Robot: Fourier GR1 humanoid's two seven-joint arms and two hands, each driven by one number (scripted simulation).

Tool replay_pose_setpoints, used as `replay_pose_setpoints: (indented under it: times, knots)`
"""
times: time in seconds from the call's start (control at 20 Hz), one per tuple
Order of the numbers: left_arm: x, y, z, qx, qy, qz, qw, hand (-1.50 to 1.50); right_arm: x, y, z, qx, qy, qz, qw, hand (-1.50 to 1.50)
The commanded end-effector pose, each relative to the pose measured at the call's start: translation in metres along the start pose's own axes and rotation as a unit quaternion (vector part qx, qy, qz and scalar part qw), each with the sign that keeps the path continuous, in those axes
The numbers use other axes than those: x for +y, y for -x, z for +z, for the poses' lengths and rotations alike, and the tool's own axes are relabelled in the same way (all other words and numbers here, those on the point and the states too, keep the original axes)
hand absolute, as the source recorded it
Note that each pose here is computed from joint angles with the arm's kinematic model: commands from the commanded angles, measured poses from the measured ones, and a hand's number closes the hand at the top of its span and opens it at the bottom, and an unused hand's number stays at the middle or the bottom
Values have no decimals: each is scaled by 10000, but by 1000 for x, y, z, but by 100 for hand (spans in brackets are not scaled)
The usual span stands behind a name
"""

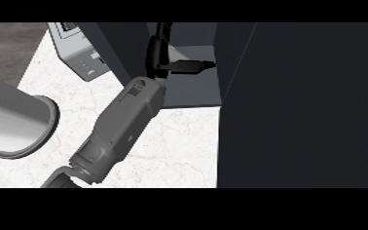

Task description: Pick up the bottled water, place it into the cabinet and close the cabinet

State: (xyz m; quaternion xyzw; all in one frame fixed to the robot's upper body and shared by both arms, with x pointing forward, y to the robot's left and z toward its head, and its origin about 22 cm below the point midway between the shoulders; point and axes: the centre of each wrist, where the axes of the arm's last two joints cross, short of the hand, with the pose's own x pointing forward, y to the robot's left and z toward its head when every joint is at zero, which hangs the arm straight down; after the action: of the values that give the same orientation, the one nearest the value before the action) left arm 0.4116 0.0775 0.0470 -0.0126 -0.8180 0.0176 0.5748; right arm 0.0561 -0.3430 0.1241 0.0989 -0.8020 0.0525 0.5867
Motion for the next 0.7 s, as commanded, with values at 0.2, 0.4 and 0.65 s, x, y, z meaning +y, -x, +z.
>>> replay_pose_setpoints:
  times: [0.2, 0.4, 0.65]
  knots:
    - [-10, 6, 51, 213, 432, 610, 9970, -150, 24, -38, -11, -156, -118, 56, 9998, -150]
    - [-16, 11, 105, 376, 425, 903, 9943, -150, 21, -26, -6, -163, -21, -6, 9999, -150]
    - [-13, 1, 150, 242, 384, 1136, 9925, -150, 28, -32, -3, -218, 91, 71, 9997, -150]
